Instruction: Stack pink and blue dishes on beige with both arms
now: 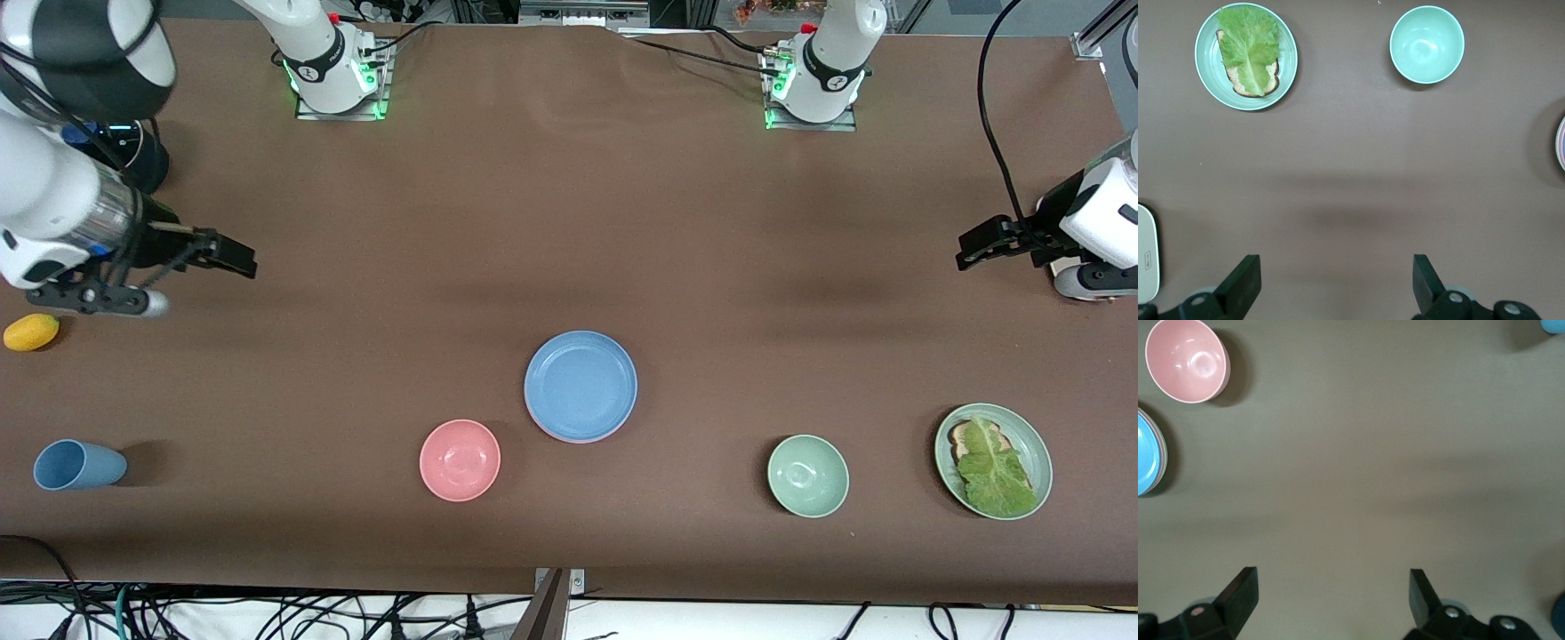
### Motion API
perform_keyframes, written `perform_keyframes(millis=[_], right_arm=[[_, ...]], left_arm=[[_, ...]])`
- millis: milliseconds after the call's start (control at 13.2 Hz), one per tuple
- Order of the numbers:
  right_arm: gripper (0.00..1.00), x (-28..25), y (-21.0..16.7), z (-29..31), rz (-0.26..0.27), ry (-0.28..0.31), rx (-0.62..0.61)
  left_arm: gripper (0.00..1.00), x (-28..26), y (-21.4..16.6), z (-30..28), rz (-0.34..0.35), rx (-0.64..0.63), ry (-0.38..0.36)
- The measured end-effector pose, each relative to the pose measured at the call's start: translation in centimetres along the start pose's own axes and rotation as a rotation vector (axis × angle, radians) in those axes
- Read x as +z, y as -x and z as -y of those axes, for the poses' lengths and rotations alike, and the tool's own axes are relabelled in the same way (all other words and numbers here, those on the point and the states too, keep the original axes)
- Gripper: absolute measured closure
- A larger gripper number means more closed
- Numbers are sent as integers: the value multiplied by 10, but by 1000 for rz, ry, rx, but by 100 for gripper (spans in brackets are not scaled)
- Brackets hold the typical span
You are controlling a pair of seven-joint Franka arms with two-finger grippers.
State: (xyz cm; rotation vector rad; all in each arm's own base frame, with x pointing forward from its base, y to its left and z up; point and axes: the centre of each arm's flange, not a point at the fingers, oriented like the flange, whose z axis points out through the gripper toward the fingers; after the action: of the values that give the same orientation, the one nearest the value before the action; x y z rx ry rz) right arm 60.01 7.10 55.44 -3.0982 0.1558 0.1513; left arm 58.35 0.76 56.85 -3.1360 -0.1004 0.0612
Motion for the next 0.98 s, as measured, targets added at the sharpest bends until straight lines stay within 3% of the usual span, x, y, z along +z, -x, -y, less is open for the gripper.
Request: perform_keyframes(millis=[681, 984], right_arm=[[0, -26, 32, -42, 18, 14, -29], [0, -31, 36, -58, -5, 28, -17]], left_arm=[[0, 3, -1, -6, 4, 10, 0], [0, 3, -1, -6, 4, 10, 0]])
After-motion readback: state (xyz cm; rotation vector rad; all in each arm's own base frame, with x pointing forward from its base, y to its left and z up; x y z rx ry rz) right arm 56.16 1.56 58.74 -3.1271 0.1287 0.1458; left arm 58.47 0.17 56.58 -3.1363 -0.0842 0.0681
